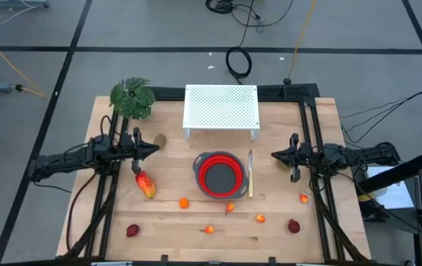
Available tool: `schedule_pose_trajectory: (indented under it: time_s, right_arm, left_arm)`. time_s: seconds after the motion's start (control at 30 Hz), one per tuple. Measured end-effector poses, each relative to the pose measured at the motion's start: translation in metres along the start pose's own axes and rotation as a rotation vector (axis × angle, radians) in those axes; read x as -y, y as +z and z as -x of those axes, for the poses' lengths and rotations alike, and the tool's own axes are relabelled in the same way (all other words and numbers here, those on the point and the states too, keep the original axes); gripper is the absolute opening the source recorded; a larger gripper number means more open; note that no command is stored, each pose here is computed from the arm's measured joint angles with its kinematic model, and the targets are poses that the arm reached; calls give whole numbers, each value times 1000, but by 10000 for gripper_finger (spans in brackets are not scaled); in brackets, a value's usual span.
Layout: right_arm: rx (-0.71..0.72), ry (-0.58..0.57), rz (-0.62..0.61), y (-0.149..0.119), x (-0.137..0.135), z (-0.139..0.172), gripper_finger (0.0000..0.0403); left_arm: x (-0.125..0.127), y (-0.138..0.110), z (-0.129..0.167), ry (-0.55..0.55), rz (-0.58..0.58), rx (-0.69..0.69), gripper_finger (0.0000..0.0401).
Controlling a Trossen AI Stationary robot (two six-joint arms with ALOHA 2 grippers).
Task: Pick & Place Fruit
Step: Put the red strainer bowl on the shelf
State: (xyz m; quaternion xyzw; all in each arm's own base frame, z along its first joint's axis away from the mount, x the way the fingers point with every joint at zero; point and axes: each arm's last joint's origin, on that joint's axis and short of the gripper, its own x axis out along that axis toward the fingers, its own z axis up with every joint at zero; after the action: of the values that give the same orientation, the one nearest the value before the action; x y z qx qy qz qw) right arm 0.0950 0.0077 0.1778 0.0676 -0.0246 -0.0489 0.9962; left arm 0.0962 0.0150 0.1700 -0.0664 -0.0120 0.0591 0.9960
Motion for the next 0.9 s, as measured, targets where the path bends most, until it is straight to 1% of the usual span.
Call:
schedule_pose_trajectory:
  time_s: [0.3, 0.5, 0.7, 0.9]
  right_arm:
    - [24, 3, -18, 2, 0, 0, 0]
    - [58, 11, -134, 6, -1, 0, 0]
    - [120, 24, -172, 12, -2, 0, 0]
    - [78, 23, -294, 18, -4, -6, 0]
  left_arm:
    - [0, 0, 0, 0, 0, 0, 24]
    - [0, 0, 0, 0, 0, 0, 24]
    - [0, 0, 0, 0, 0, 0, 24]
    - [0, 0, 0, 0, 0, 0, 24]
